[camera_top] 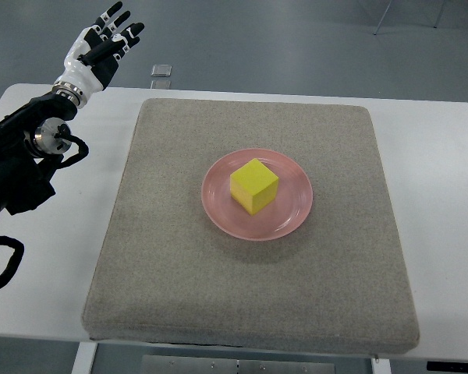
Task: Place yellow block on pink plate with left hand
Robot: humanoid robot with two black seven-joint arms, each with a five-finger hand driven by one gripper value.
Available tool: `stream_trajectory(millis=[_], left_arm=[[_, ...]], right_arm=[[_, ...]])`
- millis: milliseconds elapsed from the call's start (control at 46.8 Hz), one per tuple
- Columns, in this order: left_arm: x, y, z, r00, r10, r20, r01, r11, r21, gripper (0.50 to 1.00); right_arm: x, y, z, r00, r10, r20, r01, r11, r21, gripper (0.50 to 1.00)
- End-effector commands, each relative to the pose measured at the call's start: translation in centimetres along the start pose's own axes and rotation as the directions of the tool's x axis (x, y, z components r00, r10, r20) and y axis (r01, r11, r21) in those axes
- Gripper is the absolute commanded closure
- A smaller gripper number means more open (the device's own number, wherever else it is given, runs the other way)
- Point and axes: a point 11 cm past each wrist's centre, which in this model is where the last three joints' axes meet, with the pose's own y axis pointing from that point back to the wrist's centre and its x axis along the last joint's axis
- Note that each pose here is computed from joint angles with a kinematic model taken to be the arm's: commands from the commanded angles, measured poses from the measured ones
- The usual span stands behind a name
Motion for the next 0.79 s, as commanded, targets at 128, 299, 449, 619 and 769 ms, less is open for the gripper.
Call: stream_trajectory(millis=[128, 299, 449, 619, 769], left_arm=[[-0.18, -0.02, -0.04, 1.0, -0.005, -0.006, 0.005, 1.0, -0.002, 0.508], [-0.16, -0.02, -0.04, 1.0, -0.003, -0.005, 0.003, 1.0, -0.002, 0.508], [-0.1, 0.02, -0.07, 1.0, -0.002, -0.008, 0.002, 1.0, -0.003, 0.508], [0.05, 0.07, -0.13, 1.0, 0.006, -0.004, -0.006, 1.0, -0.002, 0.508], [0.61, 0.52, -0.87, 1.0, 0.023, -0.003, -0.023, 1.0, 0.012, 0.508]], right_arm=[[0.0, 0.0, 0.0, 1.0, 0.0, 0.0, 0.0, 1.0, 0.0, 0.576], [0.0, 0.0, 0.0, 1.0, 0.0, 0.0, 0.0, 1.0, 0.0, 0.576], [0.0, 0.0, 0.0, 1.0, 0.0, 0.0, 0.0, 1.0, 0.0, 0.576], [0.0, 0.0, 0.0, 1.0, 0.0, 0.0, 0.0, 1.0, 0.0, 0.576], [0.0, 0.0, -0.01, 1.0, 0.0, 0.002, 0.0, 1.0, 0.0, 0.576]])
